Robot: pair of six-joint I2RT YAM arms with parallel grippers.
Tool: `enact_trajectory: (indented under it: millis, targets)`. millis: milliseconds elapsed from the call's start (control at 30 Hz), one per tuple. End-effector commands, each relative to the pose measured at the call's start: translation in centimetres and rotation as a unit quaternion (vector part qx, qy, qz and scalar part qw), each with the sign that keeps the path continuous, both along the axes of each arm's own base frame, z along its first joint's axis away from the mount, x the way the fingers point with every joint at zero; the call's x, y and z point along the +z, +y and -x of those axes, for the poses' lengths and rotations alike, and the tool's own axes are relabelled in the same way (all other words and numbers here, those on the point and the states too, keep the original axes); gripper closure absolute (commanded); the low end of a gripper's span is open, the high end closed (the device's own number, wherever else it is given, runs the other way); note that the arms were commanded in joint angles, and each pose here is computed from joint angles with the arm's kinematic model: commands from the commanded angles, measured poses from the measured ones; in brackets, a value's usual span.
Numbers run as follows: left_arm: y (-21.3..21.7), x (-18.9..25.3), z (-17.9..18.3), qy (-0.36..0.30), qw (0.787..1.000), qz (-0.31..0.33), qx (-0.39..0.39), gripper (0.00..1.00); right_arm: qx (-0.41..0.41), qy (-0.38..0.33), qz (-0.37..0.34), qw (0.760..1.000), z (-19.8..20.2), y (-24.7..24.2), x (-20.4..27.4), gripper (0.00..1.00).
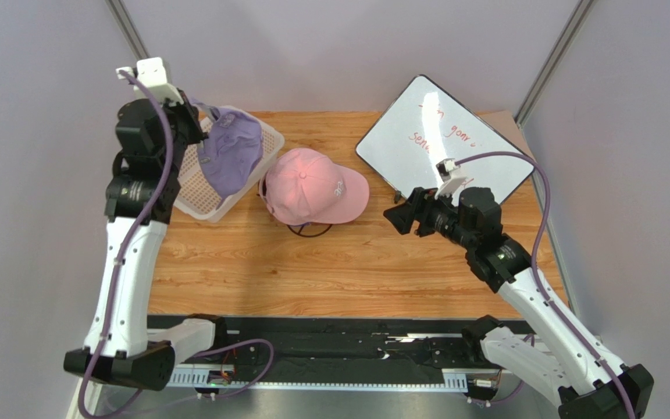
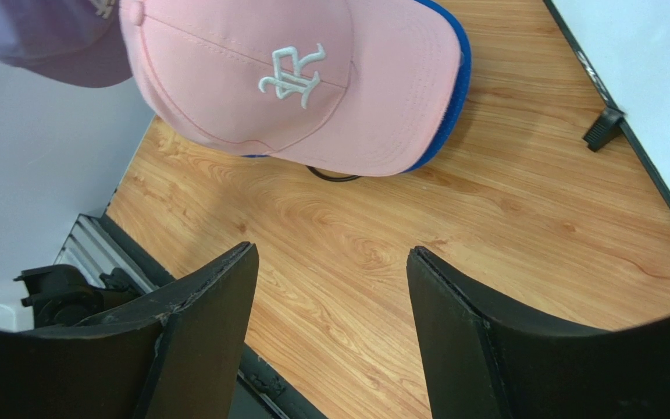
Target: Stack the hats
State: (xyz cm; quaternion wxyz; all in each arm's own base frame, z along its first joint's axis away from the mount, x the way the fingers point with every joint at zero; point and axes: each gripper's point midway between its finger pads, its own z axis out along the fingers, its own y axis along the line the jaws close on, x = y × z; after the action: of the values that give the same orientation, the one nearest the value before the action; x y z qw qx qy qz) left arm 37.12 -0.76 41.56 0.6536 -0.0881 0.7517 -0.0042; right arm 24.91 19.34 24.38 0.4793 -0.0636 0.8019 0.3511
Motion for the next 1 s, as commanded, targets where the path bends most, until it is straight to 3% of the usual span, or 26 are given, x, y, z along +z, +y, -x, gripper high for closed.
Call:
enact_trajectory:
  millis: [0,133,267,433,667,967]
  targets:
    - [-2.9,4.5,4.3,-0.042,0.994,0.047,-0.085,1.00,0.061,-0.056,-0.038,0.996,0.6,1.9,4.9,0.31]
    - [-6.2,9.3,7.3,-0.096,0.975,0.087,-0.178,1.00,0.120,-0.084,-0.076,0.986,1.8,3.6,7.2,0.31]
    - [-11.0,12.0,9.9,-0.104,0.936,0.129,-0.312,1.00,0.187,-0.104,-0.125,0.969,3.9,5.0,9.2,0.31]
    - [-15.2,14.9,12.9,-0.118,0.893,0.158,-0.405,1.00,0.212,-0.128,-0.115,0.962,4.6,5.2,8.9,0.31]
    - [-20.8,16.6,14.3,-0.120,0.844,0.200,-0.483,1.00,0.259,-0.156,-0.150,0.941,6.2,6.1,7.7,0.30]
    - [-26.2,19.8,17.3,-0.137,0.789,0.221,-0.557,1.00,0.242,-0.221,-0.135,0.935,5.9,5.5,7.5,0.24]
